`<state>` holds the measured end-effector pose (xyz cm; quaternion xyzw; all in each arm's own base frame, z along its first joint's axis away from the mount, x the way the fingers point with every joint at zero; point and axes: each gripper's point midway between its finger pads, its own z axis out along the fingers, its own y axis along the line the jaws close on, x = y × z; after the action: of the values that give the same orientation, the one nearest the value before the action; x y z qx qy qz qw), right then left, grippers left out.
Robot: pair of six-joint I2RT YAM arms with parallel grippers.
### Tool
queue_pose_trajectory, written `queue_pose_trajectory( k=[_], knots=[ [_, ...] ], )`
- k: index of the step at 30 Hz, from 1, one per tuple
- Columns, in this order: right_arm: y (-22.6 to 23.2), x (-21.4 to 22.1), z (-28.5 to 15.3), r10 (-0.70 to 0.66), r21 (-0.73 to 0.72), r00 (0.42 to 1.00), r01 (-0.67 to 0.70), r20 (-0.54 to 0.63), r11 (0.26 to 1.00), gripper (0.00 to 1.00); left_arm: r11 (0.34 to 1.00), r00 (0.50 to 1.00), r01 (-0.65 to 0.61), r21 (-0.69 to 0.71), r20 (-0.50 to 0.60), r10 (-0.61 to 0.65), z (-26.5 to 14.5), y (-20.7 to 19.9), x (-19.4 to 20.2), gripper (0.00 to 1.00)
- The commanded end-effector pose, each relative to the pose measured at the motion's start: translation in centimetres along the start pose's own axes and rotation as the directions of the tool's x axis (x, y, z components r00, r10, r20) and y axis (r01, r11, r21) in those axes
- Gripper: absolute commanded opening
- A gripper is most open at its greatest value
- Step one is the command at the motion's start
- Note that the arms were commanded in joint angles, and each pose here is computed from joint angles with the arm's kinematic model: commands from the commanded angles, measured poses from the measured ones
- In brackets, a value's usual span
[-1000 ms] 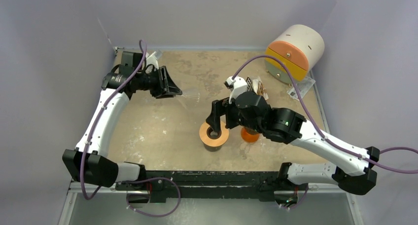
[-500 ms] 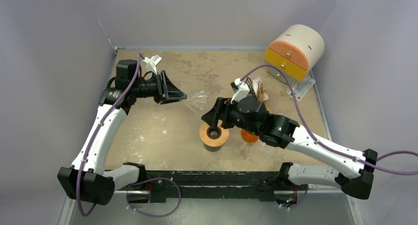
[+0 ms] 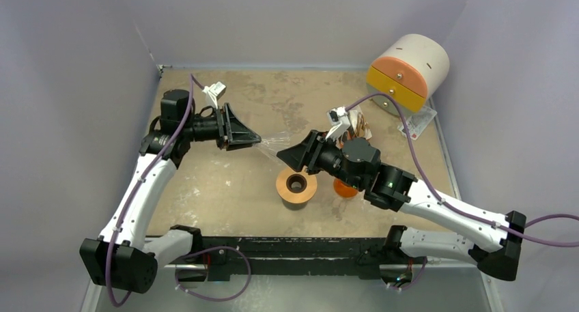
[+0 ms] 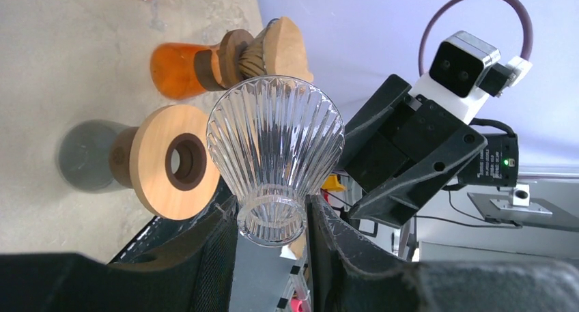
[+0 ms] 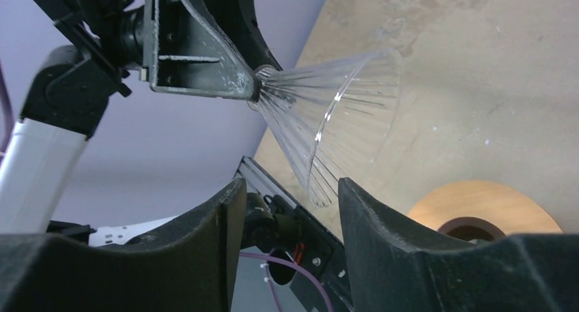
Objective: Place the coffee filter in the dripper
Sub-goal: Place the coffee dripper in the dripper holder.
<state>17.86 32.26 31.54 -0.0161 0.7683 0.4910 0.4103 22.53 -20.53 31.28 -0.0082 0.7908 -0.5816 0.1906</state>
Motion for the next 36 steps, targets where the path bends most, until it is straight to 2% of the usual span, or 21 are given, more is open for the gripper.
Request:
queue_pose_trajectory(
  k=[1, 5, 10, 25, 29, 33, 36],
  knots=[
    [2.1, -1.5, 0.1, 0.045, -0.091, 0.998, -0.040, 0.052, 0.995, 0.53, 0.995, 0.999, -0.038, 0.096, -0.012, 0.040, -0.6, -2.1, 0.5, 0.00],
    [2.4, -1.6, 0.0, 0.055, -0.116, 0.996, -0.047, 0.064, 0.992, 0.48, 0.993, 0.999, -0.025, 0.115, -0.022, 0.028, -0.6, -2.3, 0.7, 0.00],
    [2.7, -1.5, 0.0, 0.058, -0.131, 0.997, -0.050, 0.060, 0.990, 0.34, 0.992, 0.999, -0.021, 0.125, -0.026, 0.024, -0.7, -2.5, 1.0, 0.00],
    [3.0, -1.4, 0.2, 0.060, -0.147, 0.997, -0.052, 0.054, 0.988, 0.00, 0.991, 0.999, 0.020, 0.131, -0.041, -0.015, -0.5, -1.8, 1.5, 0.00],
    [3.2, -1.5, 0.2, 0.058, -0.153, 0.997, -0.049, 0.052, 0.987, 0.00, 0.991, 0.999, 0.031, 0.128, -0.045, -0.026, -0.6, -1.6, 1.7, 0.01],
    [3.2, -1.5, 0.0, 0.034, -0.154, 0.998, -0.025, 0.054, 0.988, 0.00, 0.993, 0.999, 0.029, 0.116, -0.047, -0.024, -0.7, -1.5, 1.9, 0.23],
    [2.8, -1.6, -0.3, -0.014, -0.125, 0.999, 0.020, 0.051, 0.992, 0.00, 0.995, 0.999, 0.025, 0.097, -0.039, -0.022, -0.8, -1.5, 2.0, 0.35]
  ],
)
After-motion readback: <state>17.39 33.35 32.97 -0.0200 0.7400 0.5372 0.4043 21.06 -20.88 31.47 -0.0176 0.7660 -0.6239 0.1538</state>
